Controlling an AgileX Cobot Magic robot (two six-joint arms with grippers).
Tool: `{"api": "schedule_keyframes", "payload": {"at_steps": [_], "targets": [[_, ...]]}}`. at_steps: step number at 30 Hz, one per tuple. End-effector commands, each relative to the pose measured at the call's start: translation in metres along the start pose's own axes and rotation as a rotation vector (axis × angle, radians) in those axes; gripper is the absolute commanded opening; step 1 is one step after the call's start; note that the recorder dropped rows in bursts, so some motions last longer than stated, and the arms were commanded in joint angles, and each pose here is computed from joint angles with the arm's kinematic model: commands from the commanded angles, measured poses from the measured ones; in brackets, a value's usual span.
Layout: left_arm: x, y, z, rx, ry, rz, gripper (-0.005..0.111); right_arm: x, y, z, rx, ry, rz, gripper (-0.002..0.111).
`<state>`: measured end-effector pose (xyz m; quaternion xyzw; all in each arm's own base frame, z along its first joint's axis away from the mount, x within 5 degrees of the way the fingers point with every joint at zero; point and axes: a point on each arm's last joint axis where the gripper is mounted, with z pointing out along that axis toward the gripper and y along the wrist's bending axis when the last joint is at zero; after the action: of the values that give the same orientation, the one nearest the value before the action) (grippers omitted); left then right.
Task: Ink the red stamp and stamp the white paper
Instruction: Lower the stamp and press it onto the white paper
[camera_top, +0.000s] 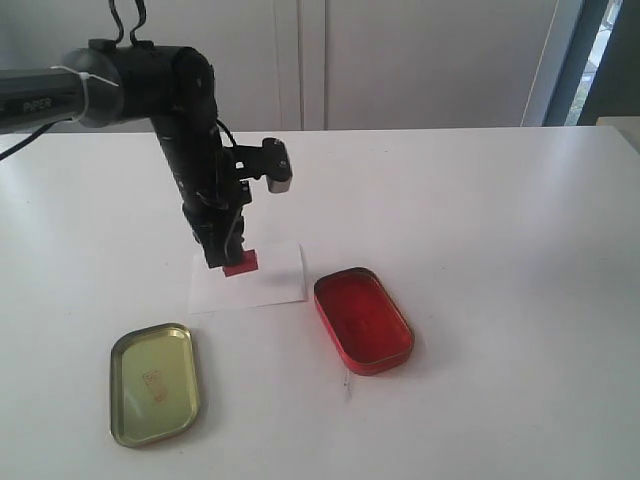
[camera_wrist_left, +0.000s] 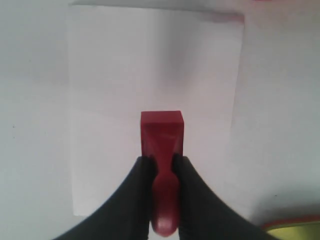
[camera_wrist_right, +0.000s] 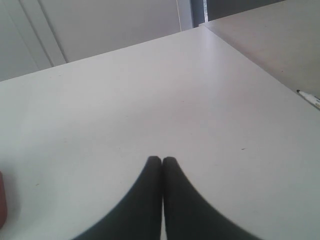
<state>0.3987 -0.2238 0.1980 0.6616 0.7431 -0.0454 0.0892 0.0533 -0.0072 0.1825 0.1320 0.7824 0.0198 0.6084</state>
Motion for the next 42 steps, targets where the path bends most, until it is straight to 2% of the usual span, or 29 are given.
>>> {"api": "schedule_keyframes", "payload": {"at_steps": [1,17,26,34,42], "targets": [[-0.002,-0.001,0.001,0.004,0.009,-0.005,0.000,0.000,0.000,0.000,0.003,-0.007,0.001,0.000],[-0.001,0.003,0.022,0.014,0.018,0.005,0.000,0.000,0.000,0.000,0.003,-0.007,0.001,0.000],[0.011,0.002,0.061,0.101,0.132,0.017,0.000,0.000,0.000,0.000,0.003,-0.007,0.001,0.000],[0.013,0.002,0.068,0.108,0.141,0.018,0.000,0.000,0.000,0.000,0.003,-0.007,0.001,0.000],[0.012,-0.004,0.091,0.141,0.194,0.042,0.000,0.000,0.000,0.000,0.003,-0.007,0.001,0.000]]}}
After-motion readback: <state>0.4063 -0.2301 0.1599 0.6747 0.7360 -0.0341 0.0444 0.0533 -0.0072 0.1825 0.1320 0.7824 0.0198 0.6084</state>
